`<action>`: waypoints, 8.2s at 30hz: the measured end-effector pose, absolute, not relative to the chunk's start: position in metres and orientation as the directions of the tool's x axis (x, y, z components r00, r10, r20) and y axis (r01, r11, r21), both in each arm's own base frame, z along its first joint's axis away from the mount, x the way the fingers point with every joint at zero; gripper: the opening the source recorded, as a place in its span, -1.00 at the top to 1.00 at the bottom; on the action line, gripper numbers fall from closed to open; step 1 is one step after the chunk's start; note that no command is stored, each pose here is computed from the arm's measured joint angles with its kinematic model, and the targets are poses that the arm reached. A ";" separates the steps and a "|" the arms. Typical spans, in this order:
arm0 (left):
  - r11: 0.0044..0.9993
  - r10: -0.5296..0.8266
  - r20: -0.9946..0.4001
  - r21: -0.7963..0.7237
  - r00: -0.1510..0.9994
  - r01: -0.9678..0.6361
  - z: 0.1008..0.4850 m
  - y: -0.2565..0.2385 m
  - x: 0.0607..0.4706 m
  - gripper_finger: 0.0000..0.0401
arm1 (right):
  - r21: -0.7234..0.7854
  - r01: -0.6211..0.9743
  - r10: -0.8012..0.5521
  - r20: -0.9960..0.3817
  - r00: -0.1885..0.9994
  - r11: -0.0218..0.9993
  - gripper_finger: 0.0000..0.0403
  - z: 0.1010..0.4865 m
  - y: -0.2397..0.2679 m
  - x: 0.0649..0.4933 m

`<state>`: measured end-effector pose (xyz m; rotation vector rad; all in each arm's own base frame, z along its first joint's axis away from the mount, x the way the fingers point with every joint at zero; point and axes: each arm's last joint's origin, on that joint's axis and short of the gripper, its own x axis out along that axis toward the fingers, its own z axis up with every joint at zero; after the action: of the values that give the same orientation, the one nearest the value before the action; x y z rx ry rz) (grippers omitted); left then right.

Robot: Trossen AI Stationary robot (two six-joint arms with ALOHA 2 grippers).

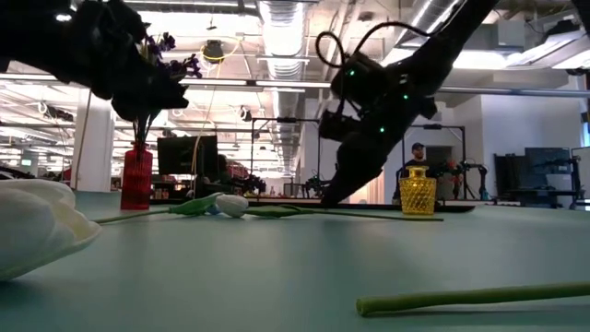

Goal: Sort flowers into vase by color
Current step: Put the top right white tulip into the yellow vase, then put the right white tulip into the yellow vase

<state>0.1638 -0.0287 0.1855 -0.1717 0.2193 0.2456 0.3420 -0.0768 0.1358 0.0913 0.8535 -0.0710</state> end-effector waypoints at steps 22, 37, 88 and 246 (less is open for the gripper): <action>0.966 0.246 -0.271 -0.015 0.931 -0.260 0.180 -0.028 0.166 0.27 | 0.059 0.098 -0.001 -0.851 0.524 0.993 0.89 0.126 -0.064 0.344; 0.964 0.248 -0.274 -0.026 0.929 -0.265 0.180 -0.028 0.166 0.27 | 0.073 0.214 -0.169 -0.395 0.903 0.974 0.89 0.220 -0.110 0.256; 0.943 0.324 -0.255 0.015 0.911 -0.331 0.181 -0.025 0.165 0.27 | -0.061 0.669 -0.672 -0.095 0.735 0.740 0.84 0.216 -0.202 0.173; 0.958 -0.015 -0.112 0.283 0.994 0.046 0.208 -0.054 0.285 0.27 | -0.772 -0.254 -0.641 -0.628 0.441 0.582 0.90 0.272 0.123 0.225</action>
<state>0.2853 -0.0542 0.2076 0.2894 0.1088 -0.0313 0.2254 0.1227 0.2724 -0.9636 1.1276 -0.2927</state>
